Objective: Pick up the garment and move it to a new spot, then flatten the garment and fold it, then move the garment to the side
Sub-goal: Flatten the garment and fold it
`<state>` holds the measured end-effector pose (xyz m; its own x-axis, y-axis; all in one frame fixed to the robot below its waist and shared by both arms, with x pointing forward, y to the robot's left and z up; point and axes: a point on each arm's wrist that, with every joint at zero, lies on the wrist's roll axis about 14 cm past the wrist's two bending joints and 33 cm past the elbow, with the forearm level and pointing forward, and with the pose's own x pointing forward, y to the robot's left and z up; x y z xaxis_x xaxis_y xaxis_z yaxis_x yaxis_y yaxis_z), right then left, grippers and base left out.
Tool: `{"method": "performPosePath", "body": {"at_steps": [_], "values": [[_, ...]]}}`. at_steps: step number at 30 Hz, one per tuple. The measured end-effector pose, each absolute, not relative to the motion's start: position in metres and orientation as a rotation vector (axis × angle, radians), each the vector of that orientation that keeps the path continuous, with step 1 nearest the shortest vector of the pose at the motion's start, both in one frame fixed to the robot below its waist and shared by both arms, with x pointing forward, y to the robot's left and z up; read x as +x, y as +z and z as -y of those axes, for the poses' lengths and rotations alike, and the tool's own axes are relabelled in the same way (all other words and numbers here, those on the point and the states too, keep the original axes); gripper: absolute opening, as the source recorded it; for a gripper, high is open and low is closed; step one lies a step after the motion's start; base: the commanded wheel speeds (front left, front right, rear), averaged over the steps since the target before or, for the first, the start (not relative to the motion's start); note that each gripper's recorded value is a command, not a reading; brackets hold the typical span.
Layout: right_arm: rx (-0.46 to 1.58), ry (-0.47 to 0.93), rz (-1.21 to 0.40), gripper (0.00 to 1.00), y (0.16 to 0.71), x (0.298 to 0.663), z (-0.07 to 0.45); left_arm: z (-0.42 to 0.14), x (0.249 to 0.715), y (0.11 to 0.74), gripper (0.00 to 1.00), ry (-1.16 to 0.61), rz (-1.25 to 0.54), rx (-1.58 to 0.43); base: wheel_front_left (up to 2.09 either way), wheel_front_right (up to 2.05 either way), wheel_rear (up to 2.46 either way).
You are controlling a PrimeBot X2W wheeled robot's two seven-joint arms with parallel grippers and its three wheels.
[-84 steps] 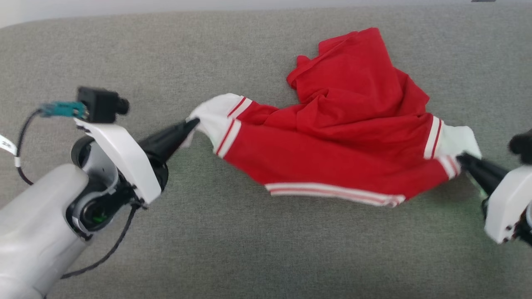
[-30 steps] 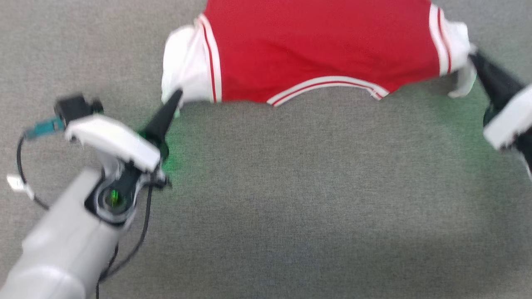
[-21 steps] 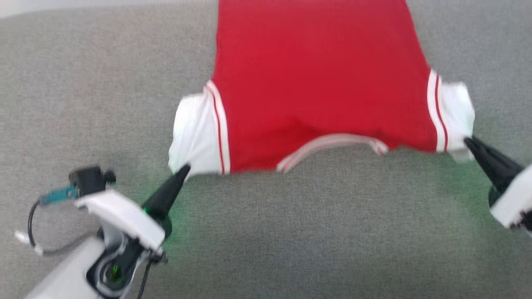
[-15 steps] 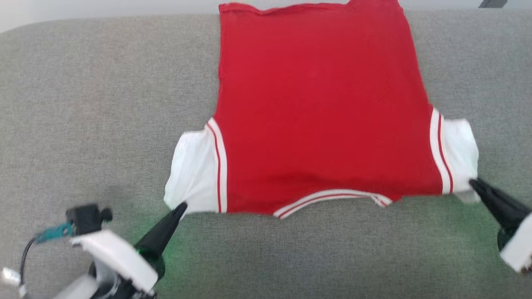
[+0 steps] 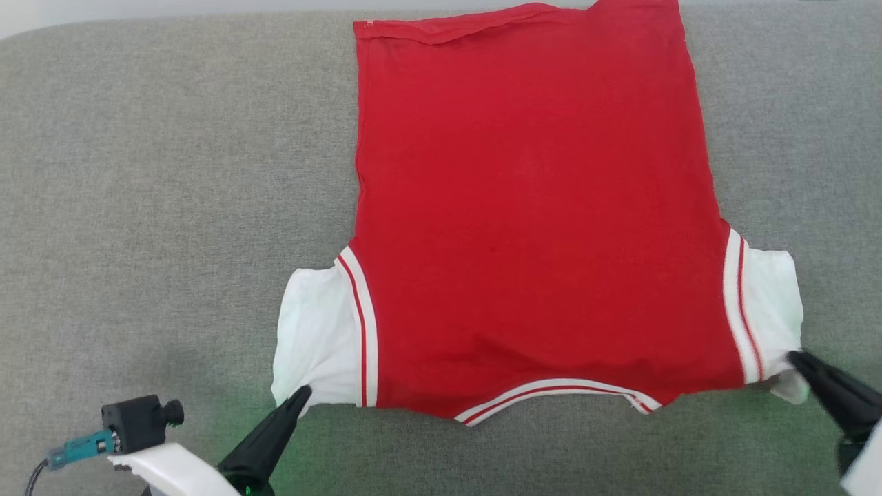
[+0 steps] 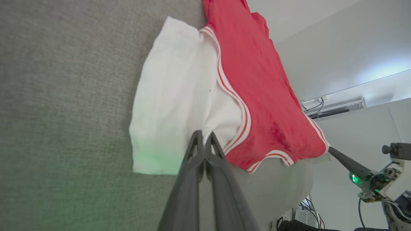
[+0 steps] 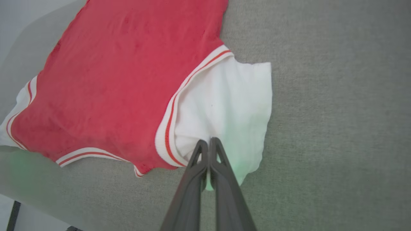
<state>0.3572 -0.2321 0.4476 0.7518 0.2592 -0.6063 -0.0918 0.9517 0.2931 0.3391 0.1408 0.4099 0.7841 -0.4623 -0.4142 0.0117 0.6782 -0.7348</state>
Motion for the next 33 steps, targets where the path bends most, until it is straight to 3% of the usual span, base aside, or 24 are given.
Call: {"method": "performPosePath", "body": {"at_steps": [11, 21, 22, 23, 24, 33], "values": [[0.278, 0.227, -0.938, 0.0, 0.379, 0.35, 0.212, -0.131, 0.348, 0.374, 0.0, -0.242, -0.685, -0.749, 0.0, 0.0, 0.0], [0.238, 0.257, -0.935, 0.02, 0.362, 0.355, 0.203, -0.136, 0.349, 0.354, 0.0, -0.207, -0.693, -0.748, 0.0, 0.0, 0.0], [0.229, 0.265, -0.926, 0.18, 0.364, 0.356, 0.203, -0.135, 0.349, 0.353, 0.0, -0.209, -0.693, -0.749, 0.0, 0.0, 0.0], [0.217, 0.273, -0.915, 0.7, 0.366, 0.357, 0.203, -0.135, 0.349, 0.353, 0.0, -0.213, -0.692, -0.749, 0.0, 0.0, 0.0], [0.208, 0.281, -0.899, 1.0, 0.371, 0.359, 0.202, -0.134, 0.35, 0.354, 0.0, -0.215, -0.689, -0.75, 0.0, 0.0, 0.0], [0.056, 0.354, -0.779, 1.0, 0.436, 0.388, 0.217, -0.13, 0.35, 0.361, 0.0, -0.237, -0.663, -0.761, 0.0, 0.0, 0.0]]}}
